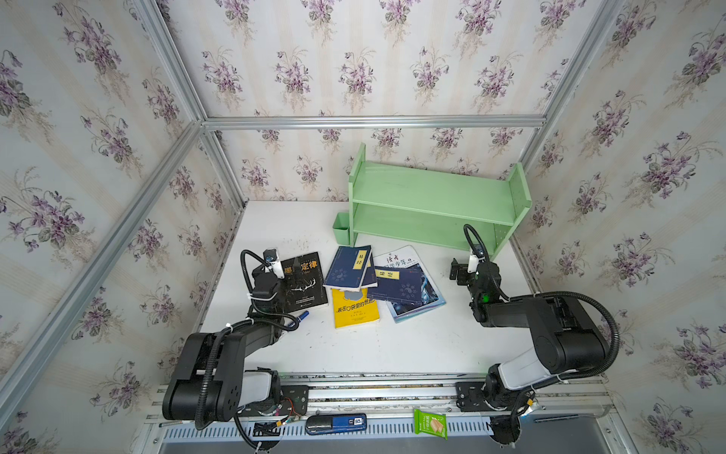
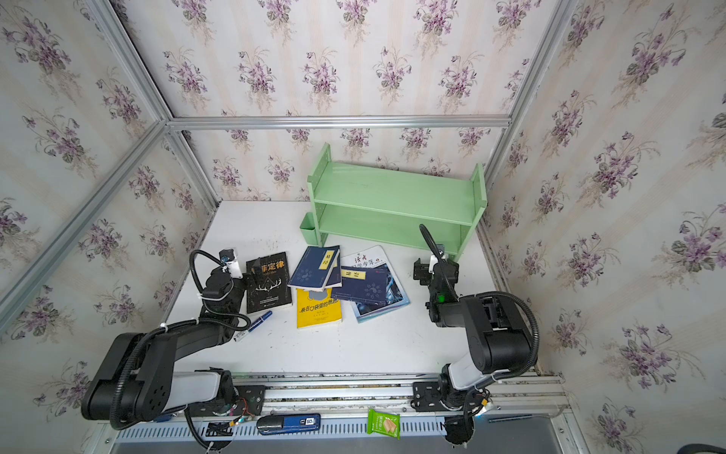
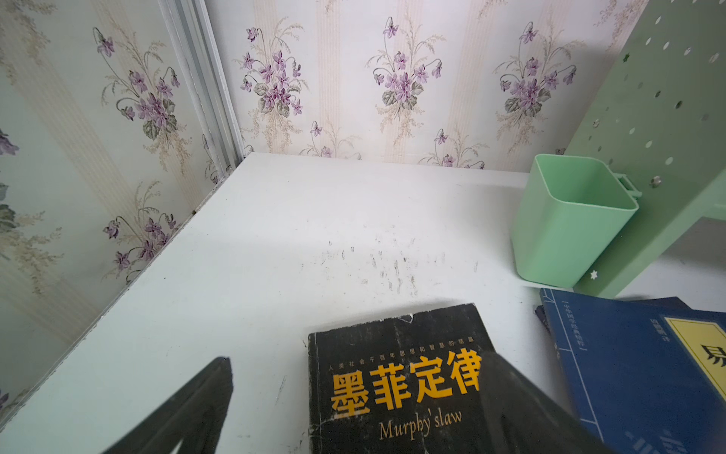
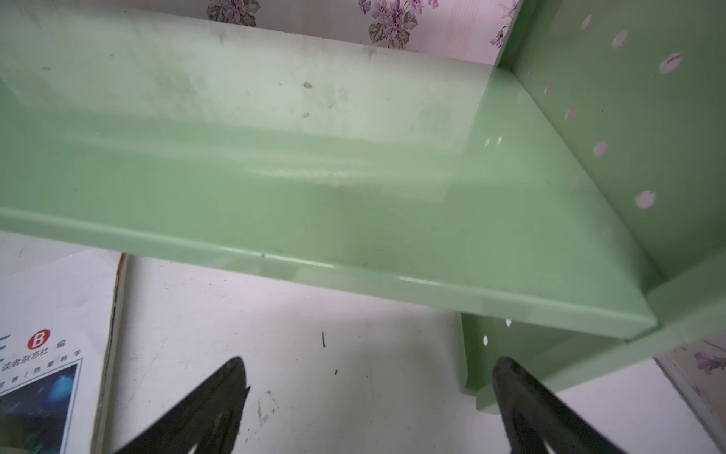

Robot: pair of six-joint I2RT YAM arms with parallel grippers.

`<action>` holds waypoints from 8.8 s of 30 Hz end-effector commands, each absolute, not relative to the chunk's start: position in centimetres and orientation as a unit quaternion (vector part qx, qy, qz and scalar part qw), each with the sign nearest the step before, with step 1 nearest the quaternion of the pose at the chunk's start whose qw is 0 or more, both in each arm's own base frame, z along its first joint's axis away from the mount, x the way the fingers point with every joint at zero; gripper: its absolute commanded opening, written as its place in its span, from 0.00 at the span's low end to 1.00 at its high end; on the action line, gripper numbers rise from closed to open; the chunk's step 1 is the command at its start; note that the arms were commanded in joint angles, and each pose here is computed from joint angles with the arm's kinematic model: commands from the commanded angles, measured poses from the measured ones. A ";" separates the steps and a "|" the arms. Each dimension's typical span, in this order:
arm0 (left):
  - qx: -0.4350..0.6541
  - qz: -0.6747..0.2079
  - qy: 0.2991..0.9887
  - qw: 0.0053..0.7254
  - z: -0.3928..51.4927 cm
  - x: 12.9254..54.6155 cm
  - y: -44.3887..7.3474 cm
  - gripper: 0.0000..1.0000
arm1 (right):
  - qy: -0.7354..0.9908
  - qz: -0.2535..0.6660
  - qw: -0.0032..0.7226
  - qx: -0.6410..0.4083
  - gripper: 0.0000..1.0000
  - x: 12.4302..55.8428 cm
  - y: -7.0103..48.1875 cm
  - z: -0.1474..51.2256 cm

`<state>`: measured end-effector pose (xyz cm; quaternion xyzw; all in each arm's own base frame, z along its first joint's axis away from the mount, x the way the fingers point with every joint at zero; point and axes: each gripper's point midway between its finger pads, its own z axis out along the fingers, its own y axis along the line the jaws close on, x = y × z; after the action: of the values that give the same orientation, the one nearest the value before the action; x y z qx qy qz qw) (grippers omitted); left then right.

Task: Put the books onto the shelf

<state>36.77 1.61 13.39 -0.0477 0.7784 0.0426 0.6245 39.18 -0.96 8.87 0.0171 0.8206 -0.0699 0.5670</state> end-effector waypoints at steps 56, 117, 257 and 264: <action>-0.116 -0.050 0.768 0.628 22.9 33.9 0.6 0.99 | 0.845 0.064 0.529 0.037 1.00 36.3 2.5 16.8; 0.002 -0.238 0.834 0.498 25.2 21.1 -14.8 0.99 | 0.869 0.321 0.374 0.052 1.00 23.5 21.4 16.6; -0.136 -0.472 0.865 0.098 10.3 37.9 -16.4 0.12 | 0.849 0.432 0.279 0.119 0.51 34.5 35.2 8.9; -0.135 -0.485 0.854 0.131 14.5 35.9 -16.4 0.09 | 0.823 0.483 0.281 0.099 0.55 32.5 33.6 13.2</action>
<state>36.51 -16.07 12.66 -0.1400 0.8641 -0.4683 0.1201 32.98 33.51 10.70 0.1148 0.8435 0.4478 0.2734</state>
